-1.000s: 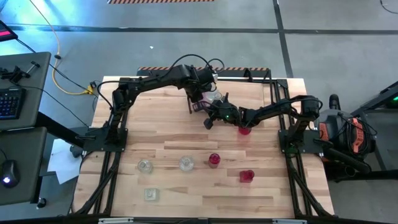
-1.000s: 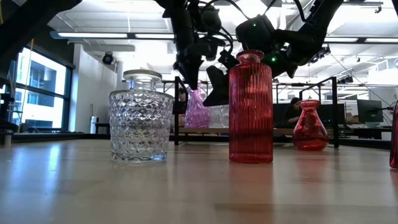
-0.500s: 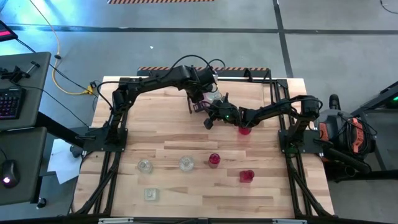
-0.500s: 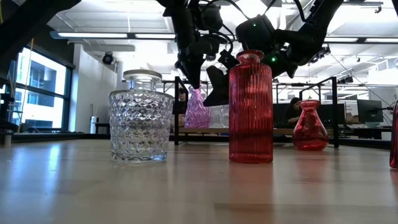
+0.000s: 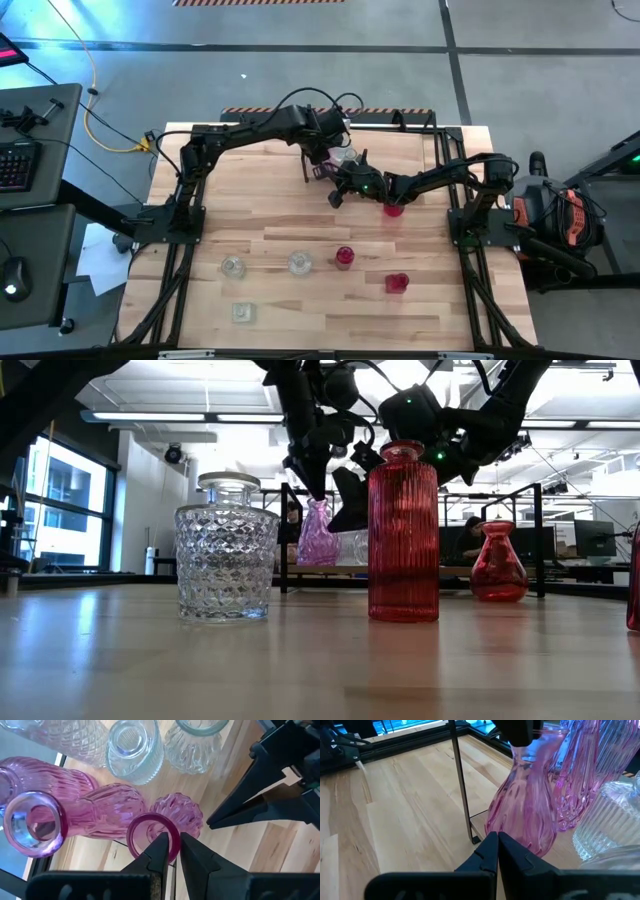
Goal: Sort vases onto shelf
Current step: Align the violet vase with the other violet vase on the shelf
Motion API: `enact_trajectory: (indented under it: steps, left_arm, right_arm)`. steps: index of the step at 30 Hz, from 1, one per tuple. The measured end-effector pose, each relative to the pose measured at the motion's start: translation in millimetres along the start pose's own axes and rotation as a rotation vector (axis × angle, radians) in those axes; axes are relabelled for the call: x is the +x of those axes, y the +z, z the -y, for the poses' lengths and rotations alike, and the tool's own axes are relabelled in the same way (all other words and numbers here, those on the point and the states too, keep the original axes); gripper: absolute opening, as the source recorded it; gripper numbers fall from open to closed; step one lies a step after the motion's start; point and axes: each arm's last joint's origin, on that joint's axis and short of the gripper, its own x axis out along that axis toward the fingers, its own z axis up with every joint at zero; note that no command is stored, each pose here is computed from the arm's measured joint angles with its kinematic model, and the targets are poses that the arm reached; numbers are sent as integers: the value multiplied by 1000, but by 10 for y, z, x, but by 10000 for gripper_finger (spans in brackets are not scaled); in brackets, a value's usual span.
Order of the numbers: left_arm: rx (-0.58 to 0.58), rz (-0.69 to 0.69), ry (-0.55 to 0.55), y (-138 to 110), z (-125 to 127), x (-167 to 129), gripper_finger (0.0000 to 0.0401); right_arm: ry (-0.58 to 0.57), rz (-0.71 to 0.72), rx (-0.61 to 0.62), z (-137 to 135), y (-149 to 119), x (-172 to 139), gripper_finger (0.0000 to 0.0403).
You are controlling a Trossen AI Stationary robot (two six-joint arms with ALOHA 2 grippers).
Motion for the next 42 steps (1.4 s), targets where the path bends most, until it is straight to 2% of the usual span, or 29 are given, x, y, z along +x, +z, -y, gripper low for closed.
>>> enact_trajectory:
  steps: [4, 11, 22, 26, 31, 36, 39, 42]
  left_arm:
    - [2, 14, -2, 18, 20, -23, 35]
    - [-10, 114, 6, 135, -25, -262, 35]
    - [-33, 122, 25, 146, -74, -313, 35]
    - [-58, 203, 35, 224, -73, -508, 35]
    - [-71, 336, 29, 304, -70, -906, 35]
    - [-93, 398, 30, 163, -109, -1272, 35]
    - [-116, 397, 42, 53, -185, -1436, 35]
    - [-142, 399, 55, -74, -263, -1611, 35]
  right_arm:
    - [0, -2, -1, 0, -2, 0, 0]
    - [-1, -3, -1, 1, -3, 0, 0]
    - [-4, -17, -6, 4, -16, -1, 0]
    - [-5, -33, -12, 7, -33, -1, 0]
    - [12, -66, -32, 6, -61, -2, 0]
    - [84, -157, -177, -89, -56, -5, 0]
    - [113, -181, -319, -197, 37, -3, 0]
    - [128, -156, -404, -283, 181, 8, 0]
